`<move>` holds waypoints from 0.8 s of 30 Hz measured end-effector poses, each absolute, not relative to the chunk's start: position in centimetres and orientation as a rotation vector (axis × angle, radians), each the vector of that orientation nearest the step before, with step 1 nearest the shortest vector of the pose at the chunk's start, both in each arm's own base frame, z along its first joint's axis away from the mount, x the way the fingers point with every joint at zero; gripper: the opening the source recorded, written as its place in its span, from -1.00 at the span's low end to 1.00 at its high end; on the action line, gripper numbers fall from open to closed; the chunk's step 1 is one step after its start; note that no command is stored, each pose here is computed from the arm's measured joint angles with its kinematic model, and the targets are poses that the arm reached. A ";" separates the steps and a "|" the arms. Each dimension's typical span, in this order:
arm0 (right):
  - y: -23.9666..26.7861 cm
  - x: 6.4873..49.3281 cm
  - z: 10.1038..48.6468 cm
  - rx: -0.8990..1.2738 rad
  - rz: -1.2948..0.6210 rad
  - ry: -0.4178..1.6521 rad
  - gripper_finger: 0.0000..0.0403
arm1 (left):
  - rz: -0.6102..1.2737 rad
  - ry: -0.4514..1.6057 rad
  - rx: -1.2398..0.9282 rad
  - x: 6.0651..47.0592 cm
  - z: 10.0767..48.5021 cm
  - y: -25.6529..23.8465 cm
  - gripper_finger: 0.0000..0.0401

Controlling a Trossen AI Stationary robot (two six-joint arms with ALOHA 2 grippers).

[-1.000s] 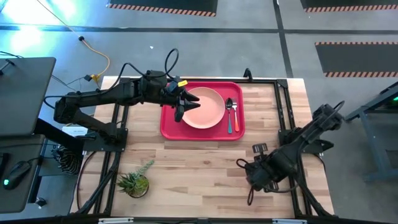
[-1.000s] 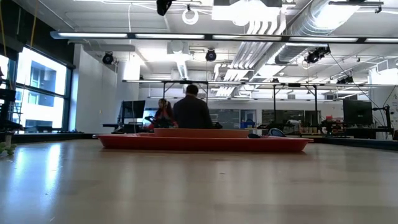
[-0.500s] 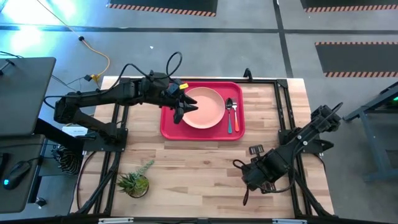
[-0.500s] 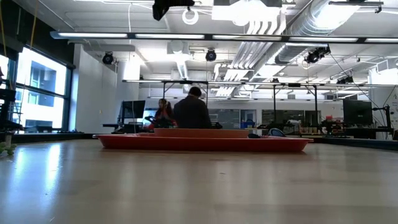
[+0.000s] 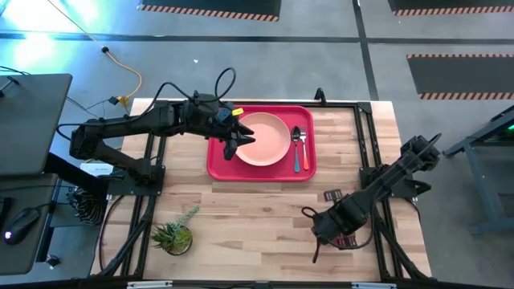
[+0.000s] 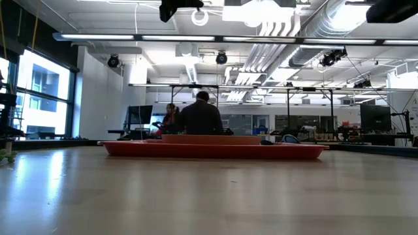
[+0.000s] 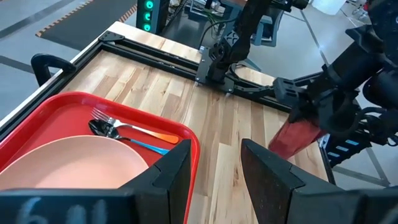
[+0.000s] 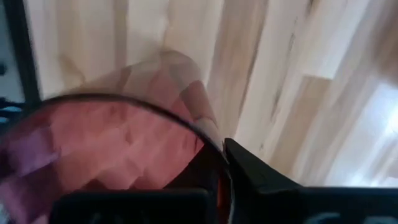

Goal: Pick and place plate/cup/fork/spoon on tray
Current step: Put the purple glass on the red serving tray to the top left of the light orange plate

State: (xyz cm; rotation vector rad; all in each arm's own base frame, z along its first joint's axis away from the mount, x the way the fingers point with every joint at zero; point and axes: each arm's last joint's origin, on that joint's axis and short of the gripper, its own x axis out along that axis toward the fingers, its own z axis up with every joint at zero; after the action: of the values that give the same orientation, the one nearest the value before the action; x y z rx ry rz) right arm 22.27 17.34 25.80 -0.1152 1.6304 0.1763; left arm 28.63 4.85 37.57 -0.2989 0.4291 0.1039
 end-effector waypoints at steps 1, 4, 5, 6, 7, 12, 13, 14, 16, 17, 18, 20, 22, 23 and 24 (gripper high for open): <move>17.3 22.2 25.8 -0.114 0.176 1.633 -0.97 | 0.104 0.429 -0.299 28.6 37.6 4.9 -0.35; 17.2 22.1 25.9 -0.102 0.160 1.630 -0.97 | 0.104 0.429 -0.299 28.6 37.6 4.9 -0.35; 17.1 22.1 26.0 -0.099 0.155 1.625 -0.98 | 0.105 0.429 -0.301 28.6 37.6 4.9 -0.35; 17.0 22.0 26.2 -0.094 0.152 1.619 -0.98 | 0.106 0.429 -0.307 28.6 37.6 4.9 -0.35; 16.8 21.9 26.4 -0.092 0.148 1.607 -0.99 | 0.108 0.429 -0.317 28.6 37.6 4.8 -0.35; 15.5 21.6 28.0 -0.045 0.089 1.532 -0.99 | 0.116 0.431 -0.348 28.6 37.5 4.8 -0.35; 15.1 21.6 28.4 -0.021 0.071 1.516 -0.99 | 0.121 0.437 -0.349 28.5 37.5 4.8 -0.35; 14.6 21.5 28.8 0.008 0.048 1.498 -0.99 | 0.131 0.447 -0.349 28.4 37.5 4.8 -0.35; 13.6 21.4 29.6 0.070 0.002 1.465 -0.99 | 0.166 0.464 -0.344 28.2 37.4 4.9 -0.35; 13.1 21.4 29.9 0.105 -0.021 1.450 -1.00 | 0.188 0.479 -0.340 27.9 37.3 4.9 -0.35; 12.6 21.4 30.2 0.140 -0.043 1.432 -1.00 | 0.209 0.487 -0.333 27.7 37.3 4.9 -0.35; 11.7 21.4 30.9 0.197 -0.083 1.385 -1.00 | 0.251 0.500 -0.307 27.2 37.4 5.0 -0.35; 10.8 21.5 31.6 0.253 -0.113 1.330 -1.00 | 0.284 0.520 -0.285 26.7 37.4 5.0 -0.35; 10.4 21.7 31.9 0.284 -0.117 1.299 -1.00 | 0.296 0.521 -0.280 26.5 37.5 5.0 -0.35; 10.0 21.8 32.2 0.315 -0.120 1.264 -1.00 | 0.304 0.522 -0.277 26.3 37.6 5.0 -0.35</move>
State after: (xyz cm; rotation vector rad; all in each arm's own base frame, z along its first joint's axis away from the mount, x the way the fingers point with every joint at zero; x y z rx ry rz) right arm 21.82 10.04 32.23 0.3152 1.2641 -0.1200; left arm 26.25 4.97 37.59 -0.2774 0.5225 0.3045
